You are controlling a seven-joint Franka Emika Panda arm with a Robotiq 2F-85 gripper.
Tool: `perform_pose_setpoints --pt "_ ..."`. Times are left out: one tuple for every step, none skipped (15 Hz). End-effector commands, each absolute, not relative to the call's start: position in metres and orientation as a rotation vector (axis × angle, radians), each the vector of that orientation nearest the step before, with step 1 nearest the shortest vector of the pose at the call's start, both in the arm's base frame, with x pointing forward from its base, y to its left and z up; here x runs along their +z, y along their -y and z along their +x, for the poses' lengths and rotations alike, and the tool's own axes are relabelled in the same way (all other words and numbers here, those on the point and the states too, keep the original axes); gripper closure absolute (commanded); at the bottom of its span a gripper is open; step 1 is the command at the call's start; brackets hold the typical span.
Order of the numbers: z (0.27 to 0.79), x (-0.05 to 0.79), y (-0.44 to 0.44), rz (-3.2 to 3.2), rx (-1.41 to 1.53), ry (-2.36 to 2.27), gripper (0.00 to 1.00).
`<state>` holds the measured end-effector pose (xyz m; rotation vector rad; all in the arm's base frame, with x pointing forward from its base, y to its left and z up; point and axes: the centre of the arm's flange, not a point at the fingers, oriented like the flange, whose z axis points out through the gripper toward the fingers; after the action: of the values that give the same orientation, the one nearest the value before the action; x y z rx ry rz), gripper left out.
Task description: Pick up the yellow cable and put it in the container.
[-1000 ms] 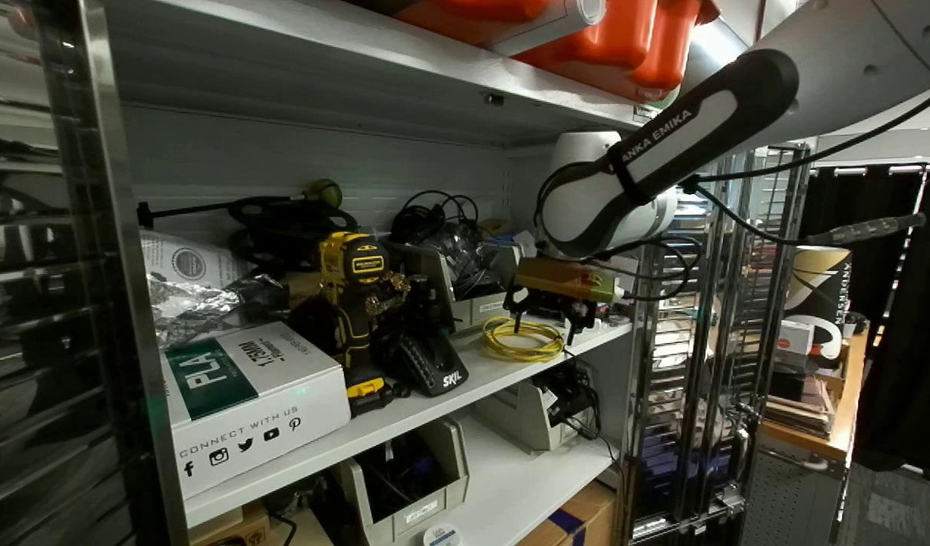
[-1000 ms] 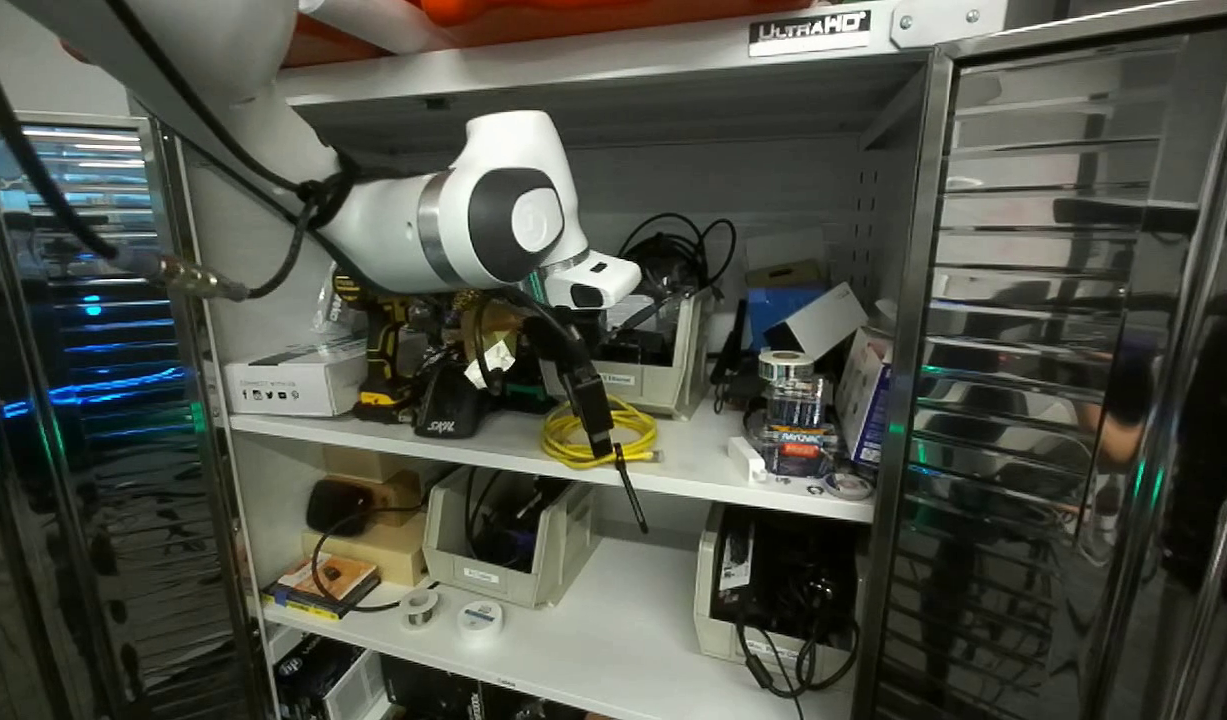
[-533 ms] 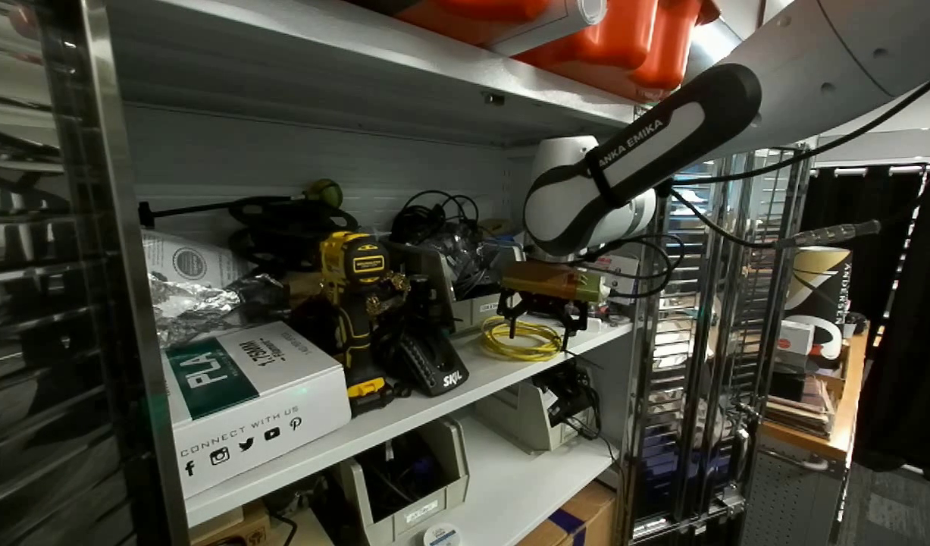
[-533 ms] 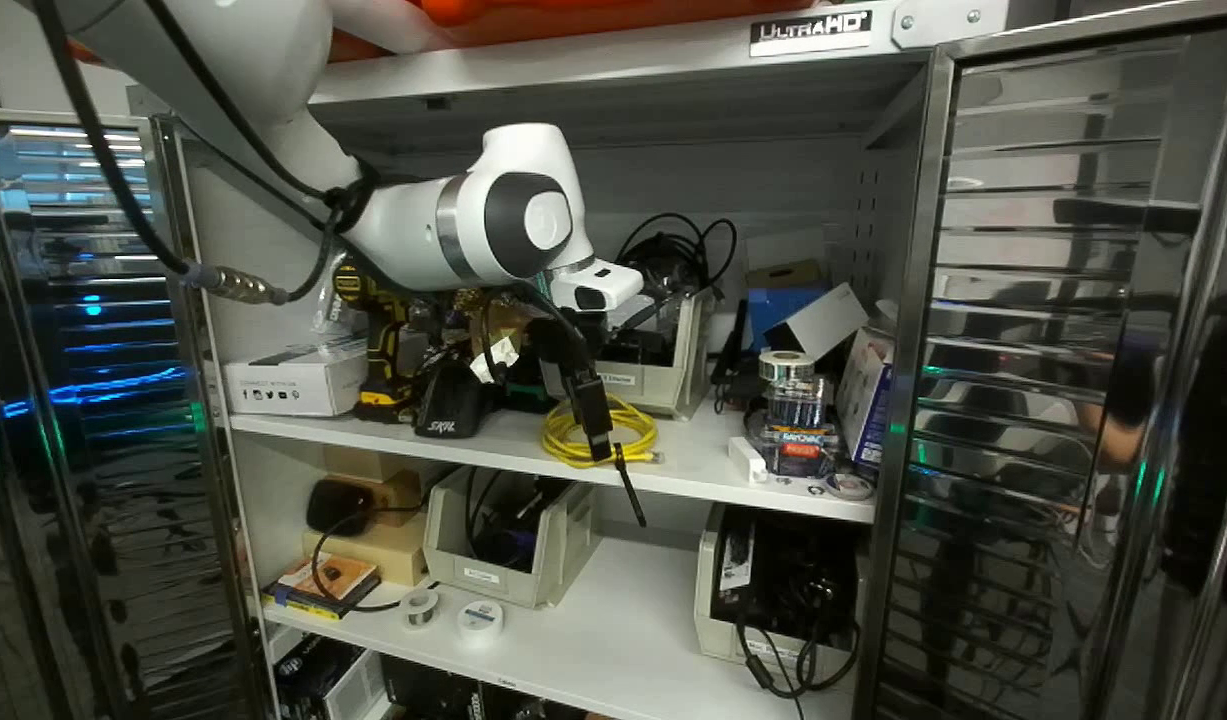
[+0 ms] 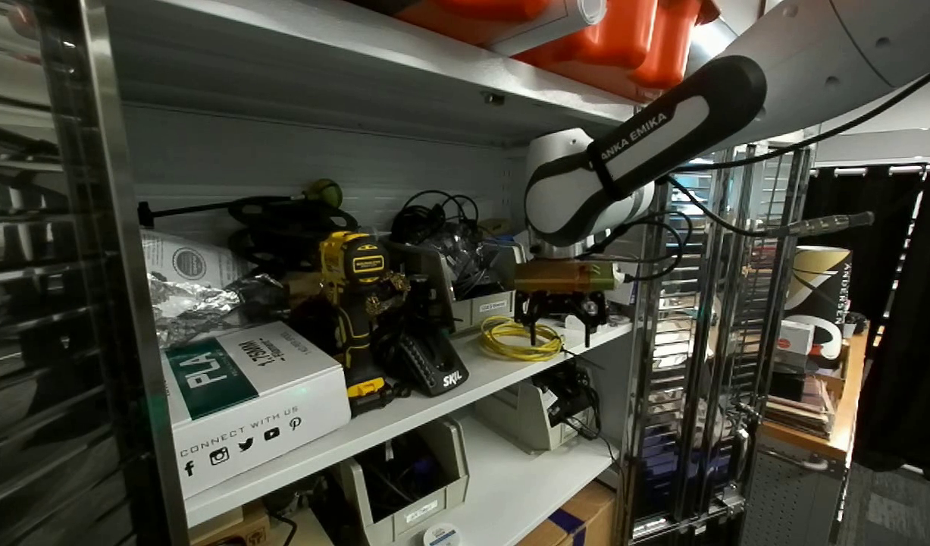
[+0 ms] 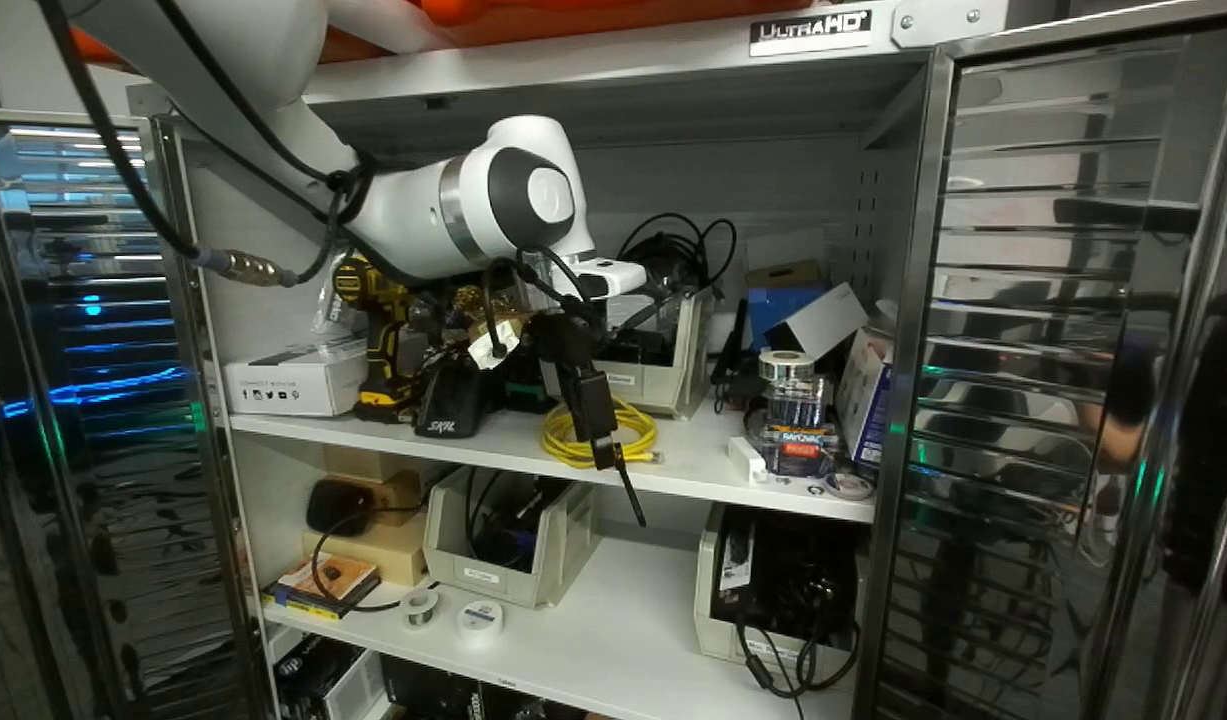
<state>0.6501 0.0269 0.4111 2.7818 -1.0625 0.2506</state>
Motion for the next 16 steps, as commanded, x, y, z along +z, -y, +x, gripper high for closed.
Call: perform_pose_setpoints --pt "0.658 0.407 -0.032 2.730 0.256 1.014 0.00" --pt "0.659 0.403 -0.033 2.730 0.265 0.995 0.00" --pt "0.659 0.400 -0.034 2.732 0.275 0.986 0.00" --pt "0.660 0.398 -0.036 2.735 0.285 0.973 0.00" --pt "0.660 0.397 -0.037 2.737 0.295 0.966 0.00" --pt "0.660 0.398 -0.039 2.740 0.307 0.965 0.15" --pt "0.660 0.400 -0.040 2.741 0.316 0.968 0.26" --pt "0.659 0.403 -0.041 2.749 0.333 0.973 0.34" --pt "0.660 0.405 -0.043 2.756 0.346 0.975 0.42" --pt "0.659 0.407 -0.043 2.761 0.367 0.984 0.51" --pt "0.659 0.408 -0.042 2.765 0.377 1.000 0.58" --pt "0.660 0.408 -0.041 2.765 0.395 1.012 0.67" --pt "0.660 0.407 -0.039 2.764 0.398 1.025 0.74" --pt "0.660 0.407 -0.037 2.761 0.410 1.034 0.81" --pt "0.660 0.406 -0.035 2.760 0.417 1.049 0.82" --pt "0.659 0.405 -0.032 2.752 0.421 1.057 0.85"
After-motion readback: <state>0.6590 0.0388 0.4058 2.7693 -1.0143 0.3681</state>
